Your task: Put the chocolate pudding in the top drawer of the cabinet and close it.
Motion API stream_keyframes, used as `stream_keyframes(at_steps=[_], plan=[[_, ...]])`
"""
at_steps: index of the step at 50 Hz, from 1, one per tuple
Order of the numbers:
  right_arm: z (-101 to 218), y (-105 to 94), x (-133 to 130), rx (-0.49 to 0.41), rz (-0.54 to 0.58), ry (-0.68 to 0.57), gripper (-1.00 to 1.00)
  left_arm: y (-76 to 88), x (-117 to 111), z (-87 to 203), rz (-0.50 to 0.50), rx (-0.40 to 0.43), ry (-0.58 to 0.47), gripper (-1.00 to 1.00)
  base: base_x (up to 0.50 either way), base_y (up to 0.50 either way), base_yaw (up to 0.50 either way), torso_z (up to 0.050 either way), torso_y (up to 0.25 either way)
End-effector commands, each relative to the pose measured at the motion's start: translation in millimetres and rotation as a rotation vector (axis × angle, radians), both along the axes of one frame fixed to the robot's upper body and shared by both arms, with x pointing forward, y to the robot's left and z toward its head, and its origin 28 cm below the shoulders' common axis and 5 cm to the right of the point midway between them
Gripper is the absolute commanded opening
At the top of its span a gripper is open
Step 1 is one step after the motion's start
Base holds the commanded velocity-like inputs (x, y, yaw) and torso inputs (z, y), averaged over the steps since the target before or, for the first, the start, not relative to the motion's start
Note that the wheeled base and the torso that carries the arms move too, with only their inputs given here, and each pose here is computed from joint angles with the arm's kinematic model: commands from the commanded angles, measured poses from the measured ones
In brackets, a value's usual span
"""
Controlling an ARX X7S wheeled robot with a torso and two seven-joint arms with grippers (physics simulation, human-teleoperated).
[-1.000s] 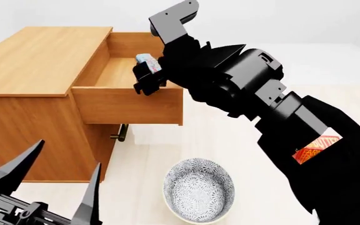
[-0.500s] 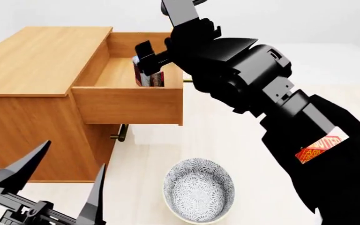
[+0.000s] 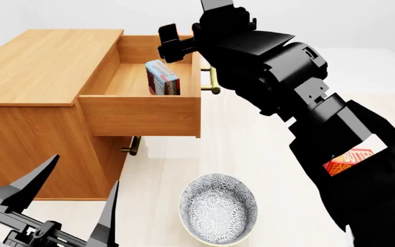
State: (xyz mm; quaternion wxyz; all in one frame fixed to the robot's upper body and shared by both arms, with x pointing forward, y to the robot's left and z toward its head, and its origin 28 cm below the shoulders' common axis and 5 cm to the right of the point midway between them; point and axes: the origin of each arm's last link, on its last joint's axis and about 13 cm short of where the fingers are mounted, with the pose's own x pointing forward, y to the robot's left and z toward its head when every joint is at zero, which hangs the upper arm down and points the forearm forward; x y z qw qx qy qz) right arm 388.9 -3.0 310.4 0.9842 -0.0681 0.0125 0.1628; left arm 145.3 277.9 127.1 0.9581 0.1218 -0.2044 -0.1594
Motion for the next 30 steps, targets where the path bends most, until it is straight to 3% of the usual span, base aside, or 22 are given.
stream_keyframes(at_steps=[1, 18, 30], plan=[[9.9, -4.1, 3.1, 0.088, -0.047, -0.033, 1.00, -0.6, -0.2, 0.0, -0.002, 0.004, 0.000, 1.00, 0.00, 0.00, 0.00, 0.000, 0.000], [22.3, -12.1, 7.5, 0.214, -0.126, -0.054, 1.00, -1.5, 0.5, -0.2, -0.003, 0.008, 0.002, 1.00, 0.00, 0.00, 0.00, 0.000, 0.000], [23.9, -17.1, 12.0, 0.248, -0.188, -0.045, 1.00, -2.7, 0.1, 0.3, -0.005, 0.011, 0.000, 1.00, 0.00, 0.00, 0.00, 0.000, 0.000]])
